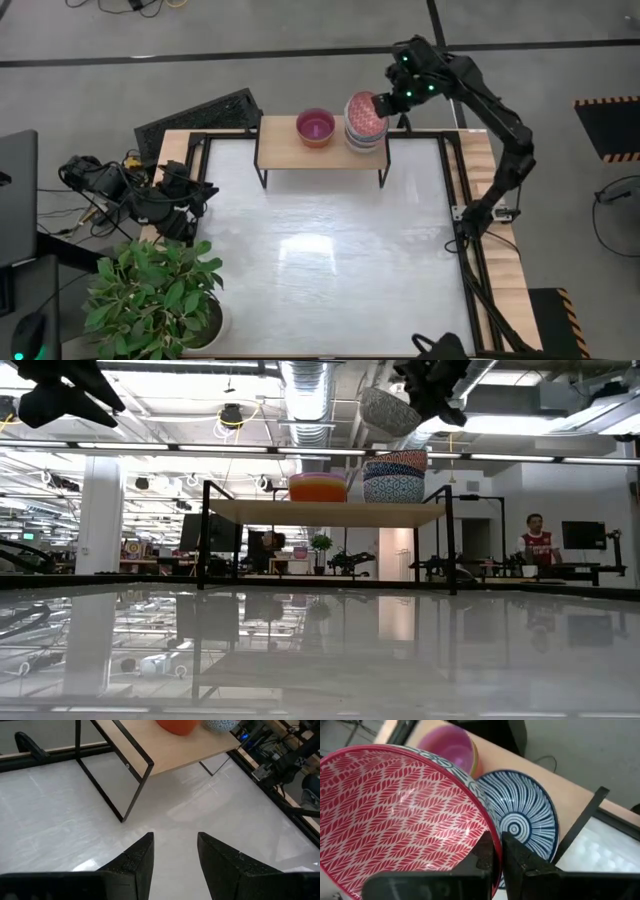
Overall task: Place and stack bowls onto a shelf
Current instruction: Stack the red patterned bowl on top of the blue patterned bowl on the shelf
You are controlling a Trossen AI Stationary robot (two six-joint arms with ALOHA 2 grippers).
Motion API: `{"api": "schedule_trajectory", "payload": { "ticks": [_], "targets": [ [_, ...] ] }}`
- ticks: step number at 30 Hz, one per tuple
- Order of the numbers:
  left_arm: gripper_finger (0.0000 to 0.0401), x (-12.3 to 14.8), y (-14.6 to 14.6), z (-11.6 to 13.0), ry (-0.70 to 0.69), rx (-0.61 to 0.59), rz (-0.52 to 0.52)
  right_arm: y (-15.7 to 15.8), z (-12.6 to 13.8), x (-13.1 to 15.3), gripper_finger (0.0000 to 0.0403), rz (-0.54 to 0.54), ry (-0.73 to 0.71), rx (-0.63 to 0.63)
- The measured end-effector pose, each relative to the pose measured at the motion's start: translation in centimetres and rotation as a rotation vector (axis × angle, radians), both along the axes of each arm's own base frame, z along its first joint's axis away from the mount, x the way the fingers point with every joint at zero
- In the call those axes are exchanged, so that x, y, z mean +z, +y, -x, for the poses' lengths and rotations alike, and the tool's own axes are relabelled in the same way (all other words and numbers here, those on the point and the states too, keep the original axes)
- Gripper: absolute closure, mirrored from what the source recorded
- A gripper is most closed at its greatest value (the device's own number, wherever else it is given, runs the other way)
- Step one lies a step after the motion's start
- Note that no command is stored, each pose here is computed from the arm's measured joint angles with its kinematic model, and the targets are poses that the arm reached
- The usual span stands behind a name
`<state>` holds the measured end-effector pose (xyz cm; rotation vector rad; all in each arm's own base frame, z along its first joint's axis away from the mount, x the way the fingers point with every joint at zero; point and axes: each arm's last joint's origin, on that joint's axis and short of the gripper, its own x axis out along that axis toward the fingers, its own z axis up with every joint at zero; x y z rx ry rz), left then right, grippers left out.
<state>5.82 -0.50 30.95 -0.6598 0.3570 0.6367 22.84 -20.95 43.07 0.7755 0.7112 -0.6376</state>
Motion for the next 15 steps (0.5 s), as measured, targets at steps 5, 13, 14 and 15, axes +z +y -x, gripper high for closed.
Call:
{"api": "schedule_trajectory", "payload": {
  "ticks": [5, 13, 14, 15],
  "targets": [
    [0.0266, 0.0, 0.0, 0.0, -0.002, 0.003, 0.002, -1.2, -0.4, -1.3, 0.0365, -0.024, 0.056, 0.003],
    [0.0266, 0.0, 0.0, 0.0, -0.004, 0.007, -0.001, -1.7, 0.0, -1.5, 0.0365, -0.019, 0.068, -0.004],
    [0.0266, 0.0, 0.0, 0.0, -0.004, 0.008, -0.002, -1.8, 0.1, -1.5, 0.0365, -0.017, 0.068, -0.007],
    [0.0266, 0.0, 0.0, 0.0, -0.006, 0.011, -0.005, -1.9, 0.2, -1.5, 0.0365, -0.017, 0.069, -0.012]
  ]
}}
